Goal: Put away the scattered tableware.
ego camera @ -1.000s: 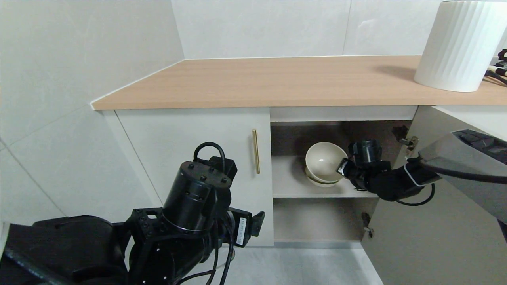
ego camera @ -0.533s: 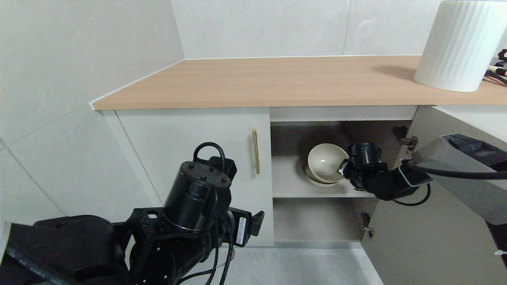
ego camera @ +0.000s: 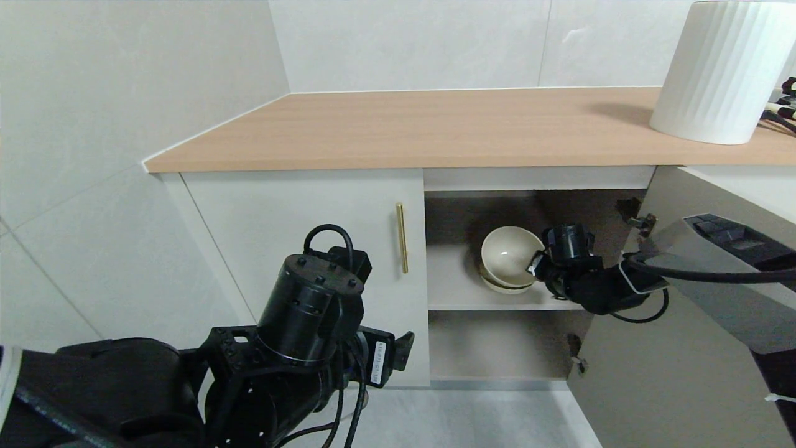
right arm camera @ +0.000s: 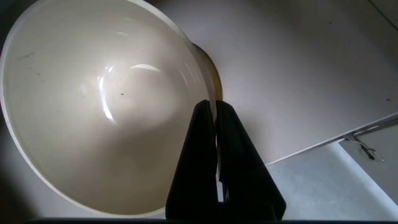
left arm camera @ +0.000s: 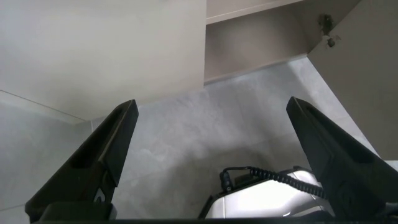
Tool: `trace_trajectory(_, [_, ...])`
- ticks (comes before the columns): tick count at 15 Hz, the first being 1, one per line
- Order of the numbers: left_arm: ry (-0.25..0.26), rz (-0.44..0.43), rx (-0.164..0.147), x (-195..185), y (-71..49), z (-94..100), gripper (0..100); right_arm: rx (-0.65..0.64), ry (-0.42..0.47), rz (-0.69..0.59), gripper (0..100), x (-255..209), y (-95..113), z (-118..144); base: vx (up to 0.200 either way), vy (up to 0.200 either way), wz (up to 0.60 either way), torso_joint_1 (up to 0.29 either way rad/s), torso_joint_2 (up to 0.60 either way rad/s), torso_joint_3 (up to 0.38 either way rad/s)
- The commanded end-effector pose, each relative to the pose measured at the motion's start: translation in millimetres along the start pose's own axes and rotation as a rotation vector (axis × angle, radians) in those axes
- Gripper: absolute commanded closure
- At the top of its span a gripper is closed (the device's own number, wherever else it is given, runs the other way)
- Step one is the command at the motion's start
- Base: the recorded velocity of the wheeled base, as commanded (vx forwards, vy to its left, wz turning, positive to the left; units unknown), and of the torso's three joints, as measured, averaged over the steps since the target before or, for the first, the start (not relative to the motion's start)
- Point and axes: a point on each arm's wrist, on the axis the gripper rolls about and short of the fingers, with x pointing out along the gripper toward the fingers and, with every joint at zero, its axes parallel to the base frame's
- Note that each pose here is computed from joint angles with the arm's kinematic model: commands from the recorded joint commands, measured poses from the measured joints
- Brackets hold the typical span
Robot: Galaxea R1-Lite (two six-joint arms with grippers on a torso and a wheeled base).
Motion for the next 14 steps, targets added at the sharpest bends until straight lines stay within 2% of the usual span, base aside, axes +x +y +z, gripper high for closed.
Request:
trace_trajectory(1, [0.001,0.001,0.0,0.4,-0.2,-0.2,0,-0.003,0.003,-0.002,100,1.8,-0.7,-2.0,0.0,0.0,0.0,0.0,0.0,0.0])
trace_trajectory(8, [0.001,0.001,0.0,0.4,-0.2,-0.2,0,-0.004,0.003,-0.002,100,2.2,-0.7,-2.2,0.0,0.0,0.0,0.0,0.0,0.0])
trace_trajectory(9, [0.001,0.001,0.0,0.4,-0.2,-0.2,0,-0.005,0.005,-0.004,0,2.2,-1.1,-2.7,0.0,0.0,0.0,0.0,0.0,0.0])
trace_trajectory(14, [0.001,0.001,0.0,0.4,-0.2,-0.2,0,-0.007,0.006,-0.001,0,1.3,0.0,-3.3,0.0,0.0,0.0,0.0,0.0,0.0])
